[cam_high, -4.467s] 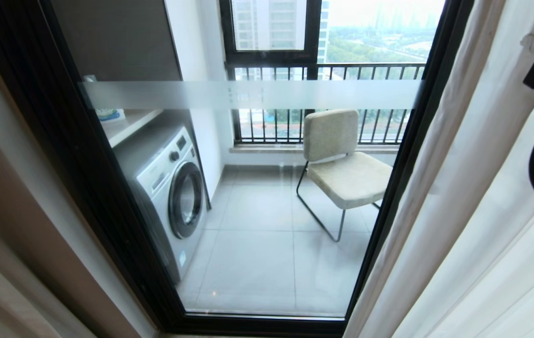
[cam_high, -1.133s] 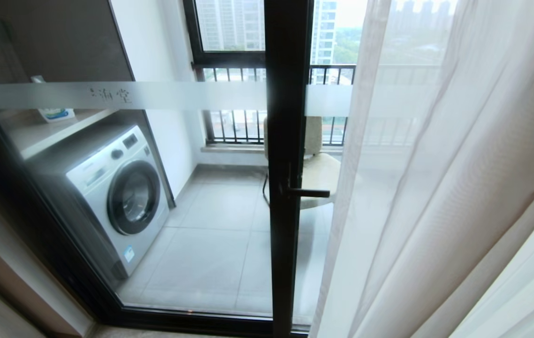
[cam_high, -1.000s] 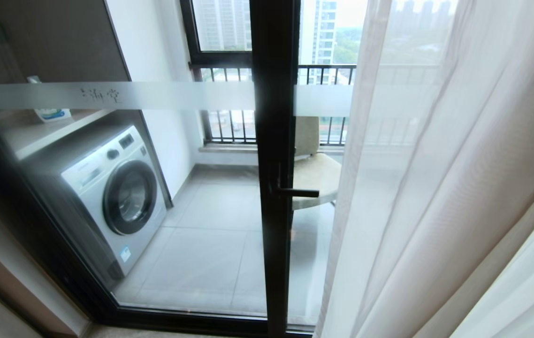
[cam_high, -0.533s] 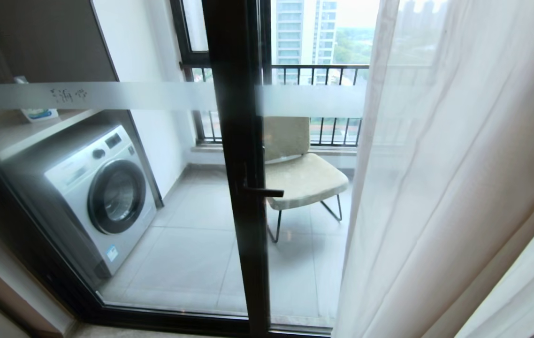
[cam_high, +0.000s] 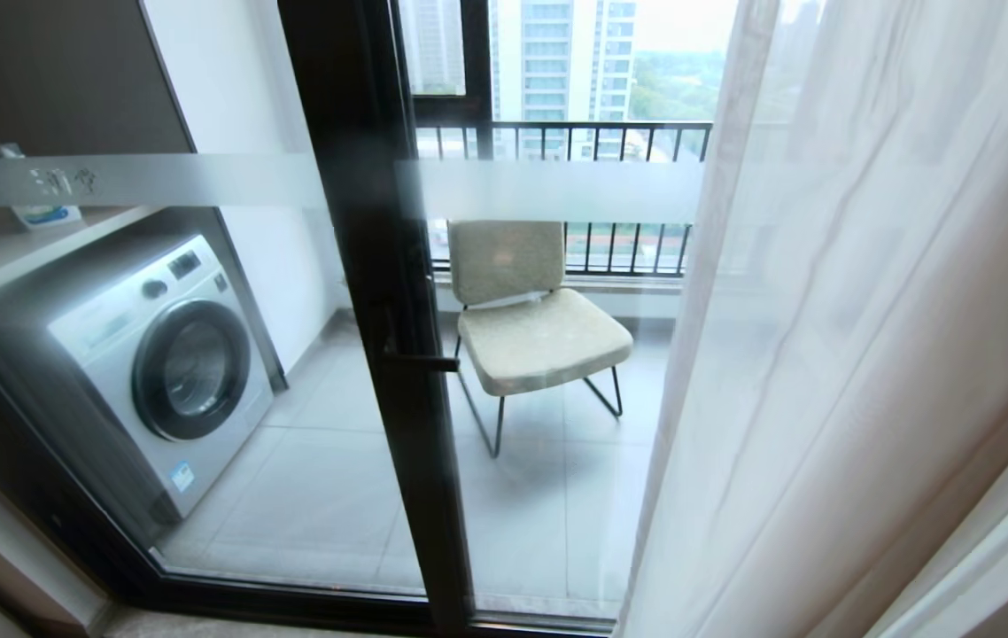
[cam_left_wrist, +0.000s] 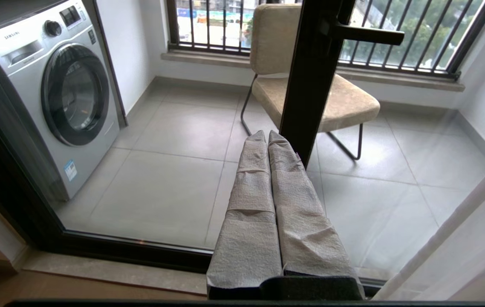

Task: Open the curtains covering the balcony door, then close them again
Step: Pull the inner curtains open on both sides

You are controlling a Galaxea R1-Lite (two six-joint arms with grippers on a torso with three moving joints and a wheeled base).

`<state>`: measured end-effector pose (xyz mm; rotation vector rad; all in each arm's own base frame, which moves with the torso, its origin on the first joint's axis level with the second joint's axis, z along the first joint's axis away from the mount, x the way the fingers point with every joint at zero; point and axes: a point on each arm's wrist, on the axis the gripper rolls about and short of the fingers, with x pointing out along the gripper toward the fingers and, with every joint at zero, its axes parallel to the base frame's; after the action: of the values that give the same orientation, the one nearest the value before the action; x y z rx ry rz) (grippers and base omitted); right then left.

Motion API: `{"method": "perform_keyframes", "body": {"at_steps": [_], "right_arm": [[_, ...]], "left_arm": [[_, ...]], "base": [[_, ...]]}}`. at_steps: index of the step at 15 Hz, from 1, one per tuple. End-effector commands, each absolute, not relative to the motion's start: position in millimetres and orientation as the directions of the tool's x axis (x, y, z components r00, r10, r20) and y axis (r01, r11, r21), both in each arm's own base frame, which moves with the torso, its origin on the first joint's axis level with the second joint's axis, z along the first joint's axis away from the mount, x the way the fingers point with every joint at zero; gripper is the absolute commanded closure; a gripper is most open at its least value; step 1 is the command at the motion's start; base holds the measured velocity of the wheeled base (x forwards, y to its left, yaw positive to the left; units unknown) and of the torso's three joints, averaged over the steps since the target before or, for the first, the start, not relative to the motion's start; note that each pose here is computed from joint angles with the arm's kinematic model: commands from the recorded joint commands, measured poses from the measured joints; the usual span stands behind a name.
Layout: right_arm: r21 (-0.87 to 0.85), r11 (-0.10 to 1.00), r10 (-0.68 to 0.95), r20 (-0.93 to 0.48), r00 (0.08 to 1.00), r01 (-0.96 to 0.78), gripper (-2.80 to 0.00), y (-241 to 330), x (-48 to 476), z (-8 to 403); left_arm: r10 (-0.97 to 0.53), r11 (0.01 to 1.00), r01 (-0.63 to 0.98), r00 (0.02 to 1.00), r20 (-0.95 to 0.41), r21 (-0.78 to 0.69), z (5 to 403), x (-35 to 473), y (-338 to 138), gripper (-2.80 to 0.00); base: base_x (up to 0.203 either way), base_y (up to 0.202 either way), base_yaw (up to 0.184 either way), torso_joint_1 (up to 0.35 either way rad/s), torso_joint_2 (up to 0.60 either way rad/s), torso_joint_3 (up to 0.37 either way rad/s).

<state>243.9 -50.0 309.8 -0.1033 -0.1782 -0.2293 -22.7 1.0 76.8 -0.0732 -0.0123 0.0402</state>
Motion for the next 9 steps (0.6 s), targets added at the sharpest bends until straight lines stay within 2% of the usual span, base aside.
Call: {"method": "perform_keyframes", "body": {"at_steps": [1, 9], "right_arm": [[-0.082, 0.968, -0.219, 0.187, 0.958, 0.237, 0.00, -50.8, 244.8, 309.3], [-0.084, 0.968, -0.219, 0.175, 0.960, 0.236, 0.00, -51.3, 247.6, 306.2]], "left_arm": [[0.041, 0.996, -0.040, 0.999, 0.011, -0.074, 76.8, -22.7, 1.0, 0.00], [0.041, 0.996, -0.040, 0.999, 0.012, -0.074, 76.9, -22.7, 1.0, 0.00]], "base": [[0.000, -0.193, 0.001, 0.002, 0.00, 0.002], [0.000, -0.194, 0.000, 0.001, 0.00, 0.003]]}}
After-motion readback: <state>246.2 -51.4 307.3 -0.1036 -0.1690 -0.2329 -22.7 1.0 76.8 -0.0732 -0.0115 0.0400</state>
